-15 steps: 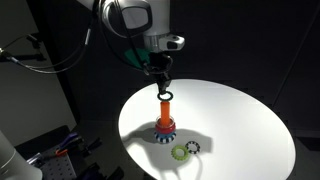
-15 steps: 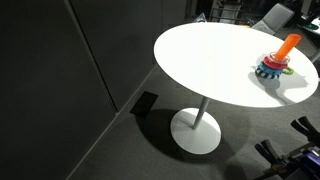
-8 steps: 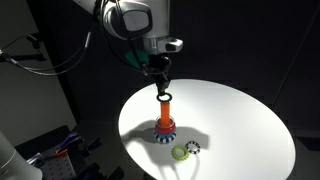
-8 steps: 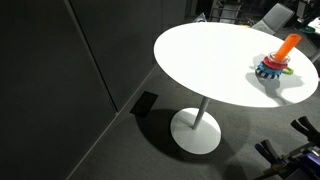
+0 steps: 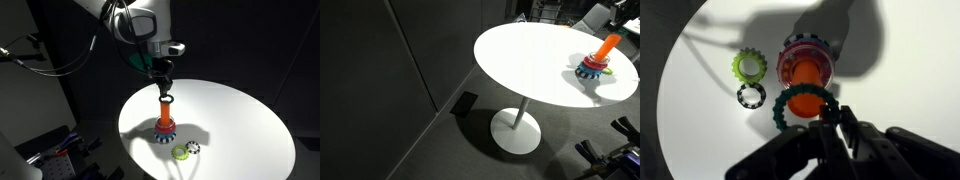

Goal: Put the dark green thing on the ring toss

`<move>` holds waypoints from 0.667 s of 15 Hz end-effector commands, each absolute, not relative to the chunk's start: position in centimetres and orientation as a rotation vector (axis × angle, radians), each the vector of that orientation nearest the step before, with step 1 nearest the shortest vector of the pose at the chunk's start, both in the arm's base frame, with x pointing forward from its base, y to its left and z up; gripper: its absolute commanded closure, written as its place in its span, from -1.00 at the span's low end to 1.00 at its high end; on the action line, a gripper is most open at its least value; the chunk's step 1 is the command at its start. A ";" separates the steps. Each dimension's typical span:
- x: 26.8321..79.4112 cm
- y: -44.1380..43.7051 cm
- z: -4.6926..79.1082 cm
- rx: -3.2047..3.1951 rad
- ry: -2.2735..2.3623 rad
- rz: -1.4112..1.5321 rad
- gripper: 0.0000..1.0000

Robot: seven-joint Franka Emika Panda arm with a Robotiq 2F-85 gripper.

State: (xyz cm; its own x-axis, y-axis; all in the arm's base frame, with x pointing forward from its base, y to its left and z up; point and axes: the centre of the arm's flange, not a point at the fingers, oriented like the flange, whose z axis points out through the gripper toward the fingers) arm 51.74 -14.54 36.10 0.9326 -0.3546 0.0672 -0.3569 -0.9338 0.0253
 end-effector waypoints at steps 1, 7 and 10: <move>53.1 -14.4 36.1 3.024 -0.575 0.086 0.89; 52.9 -14.3 35.6 3.009 -0.559 0.059 0.89; 52.9 -14.1 35.4 3.021 -0.557 0.070 0.89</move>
State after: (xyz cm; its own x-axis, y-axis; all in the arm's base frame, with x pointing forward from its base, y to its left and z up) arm 52.24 -14.38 35.06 0.9360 -0.3480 0.0523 -0.3506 -0.9351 0.0520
